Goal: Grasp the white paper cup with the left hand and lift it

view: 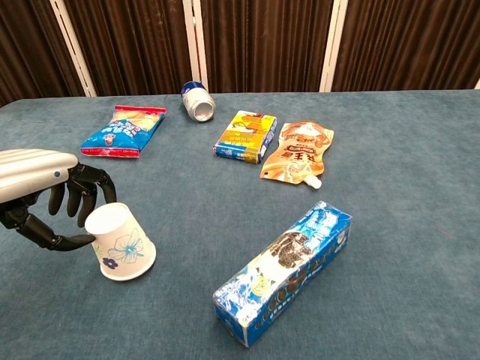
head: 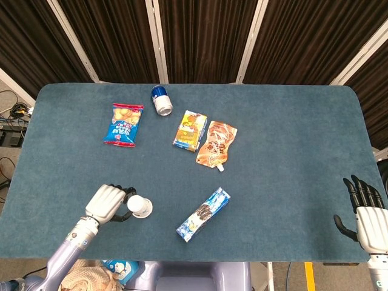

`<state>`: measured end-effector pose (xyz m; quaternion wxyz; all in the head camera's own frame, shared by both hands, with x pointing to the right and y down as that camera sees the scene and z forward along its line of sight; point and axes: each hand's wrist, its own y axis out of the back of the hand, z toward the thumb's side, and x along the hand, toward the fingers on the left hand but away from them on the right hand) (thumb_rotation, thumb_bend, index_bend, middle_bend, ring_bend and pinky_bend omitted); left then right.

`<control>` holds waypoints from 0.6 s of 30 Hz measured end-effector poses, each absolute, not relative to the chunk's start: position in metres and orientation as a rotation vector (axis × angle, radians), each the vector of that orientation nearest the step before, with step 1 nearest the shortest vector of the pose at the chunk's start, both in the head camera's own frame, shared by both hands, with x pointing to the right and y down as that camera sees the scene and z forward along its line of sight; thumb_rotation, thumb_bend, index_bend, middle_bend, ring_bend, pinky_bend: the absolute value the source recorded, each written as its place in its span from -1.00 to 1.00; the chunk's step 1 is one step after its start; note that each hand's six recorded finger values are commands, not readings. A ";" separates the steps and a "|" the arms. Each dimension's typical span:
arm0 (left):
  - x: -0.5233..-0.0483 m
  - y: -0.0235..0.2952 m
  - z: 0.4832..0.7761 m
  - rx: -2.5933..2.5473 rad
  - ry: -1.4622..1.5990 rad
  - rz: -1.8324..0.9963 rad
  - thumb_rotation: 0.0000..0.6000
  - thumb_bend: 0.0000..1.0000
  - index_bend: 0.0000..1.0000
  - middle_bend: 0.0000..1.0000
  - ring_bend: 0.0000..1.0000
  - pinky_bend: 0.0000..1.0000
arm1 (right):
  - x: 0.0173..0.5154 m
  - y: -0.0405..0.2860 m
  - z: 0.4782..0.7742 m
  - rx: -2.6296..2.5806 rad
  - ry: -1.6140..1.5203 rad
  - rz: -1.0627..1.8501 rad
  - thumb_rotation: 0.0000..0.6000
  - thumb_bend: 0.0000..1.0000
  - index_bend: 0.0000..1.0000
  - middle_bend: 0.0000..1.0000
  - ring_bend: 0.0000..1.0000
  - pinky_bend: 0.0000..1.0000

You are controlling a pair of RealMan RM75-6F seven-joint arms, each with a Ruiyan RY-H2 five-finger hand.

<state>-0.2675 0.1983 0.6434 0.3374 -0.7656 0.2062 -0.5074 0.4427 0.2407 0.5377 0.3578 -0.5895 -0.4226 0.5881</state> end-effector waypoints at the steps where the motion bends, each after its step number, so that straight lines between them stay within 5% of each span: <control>1: -0.268 0.198 0.644 -1.994 0.535 -1.327 1.00 -0.33 -0.23 0.02 -0.11 -0.01 | 0.443 0.241 0.538 -1.521 -1.090 1.518 1.00 -0.32 -1.00 -1.00 -1.00 -0.83; 3: -0.268 0.198 0.645 -1.990 0.530 -1.335 1.00 -0.35 -0.30 -0.05 -0.15 -0.04 | 0.443 0.241 0.538 -1.520 -1.089 1.518 1.00 -0.32 -1.00 -1.00 -1.00 -0.83; 7: -0.269 0.200 0.646 -1.991 0.515 -1.348 1.00 -0.58 -0.62 -0.58 -0.54 -0.38 | 0.442 0.241 0.538 -1.521 -1.088 1.517 1.00 -0.32 -1.00 -1.00 -1.00 -0.83; 11: -0.270 0.203 0.648 -1.994 0.481 -1.367 1.00 -0.71 -0.89 -0.90 -0.84 -0.64 | 0.442 0.241 0.538 -1.521 -1.090 1.519 1.00 -0.32 -1.00 -1.00 -1.00 -0.83; 18: -0.273 0.200 0.637 -1.996 0.541 -1.352 1.00 -0.72 -1.00 -1.00 -0.92 -0.73 | 0.443 0.241 0.537 -1.518 -1.090 1.517 1.00 -0.32 -1.00 -1.00 -1.00 -0.83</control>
